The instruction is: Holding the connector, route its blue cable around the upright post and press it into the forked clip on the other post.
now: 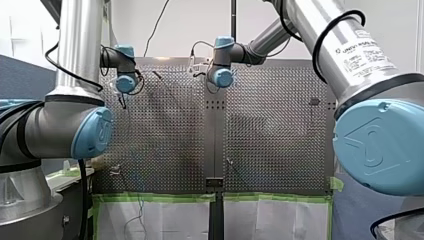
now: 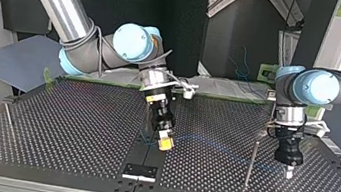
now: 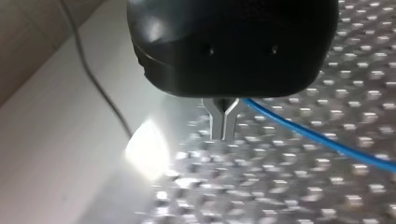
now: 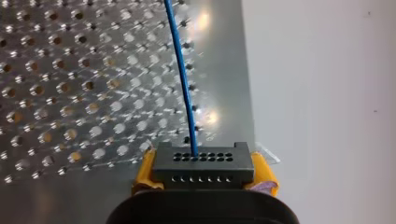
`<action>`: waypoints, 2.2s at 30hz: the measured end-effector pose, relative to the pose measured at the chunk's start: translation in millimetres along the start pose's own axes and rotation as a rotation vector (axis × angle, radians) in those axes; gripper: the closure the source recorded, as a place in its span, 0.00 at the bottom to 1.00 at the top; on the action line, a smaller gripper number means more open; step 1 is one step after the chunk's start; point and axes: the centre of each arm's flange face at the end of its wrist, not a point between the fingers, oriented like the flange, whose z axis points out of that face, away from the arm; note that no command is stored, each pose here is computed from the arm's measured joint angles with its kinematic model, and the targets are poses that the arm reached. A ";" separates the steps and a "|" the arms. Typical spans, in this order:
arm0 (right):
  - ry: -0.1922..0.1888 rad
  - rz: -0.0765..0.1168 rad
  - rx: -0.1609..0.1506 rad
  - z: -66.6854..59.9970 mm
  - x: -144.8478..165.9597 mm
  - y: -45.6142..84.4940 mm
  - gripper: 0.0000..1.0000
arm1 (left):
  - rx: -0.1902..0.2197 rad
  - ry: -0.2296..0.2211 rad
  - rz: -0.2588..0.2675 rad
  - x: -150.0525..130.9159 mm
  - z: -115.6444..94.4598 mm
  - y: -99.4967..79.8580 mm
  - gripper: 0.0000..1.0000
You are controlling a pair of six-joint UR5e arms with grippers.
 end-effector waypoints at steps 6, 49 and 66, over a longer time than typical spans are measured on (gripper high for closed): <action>-0.027 -0.001 -0.006 -0.3 -19.4 3.2 1.00 | 0.013 0.035 -0.001 16.6 0.3 3.1 1.00; -0.304 -0.037 -0.107 -52.8 -174.5 46.2 1.00 | 0.038 0.153 -0.042 67.8 -16.2 -6.0 0.00; -0.340 -0.038 -0.221 -105.3 -223.4 88.0 1.00 | 0.044 0.161 -0.045 70.3 -18.8 -11.2 0.00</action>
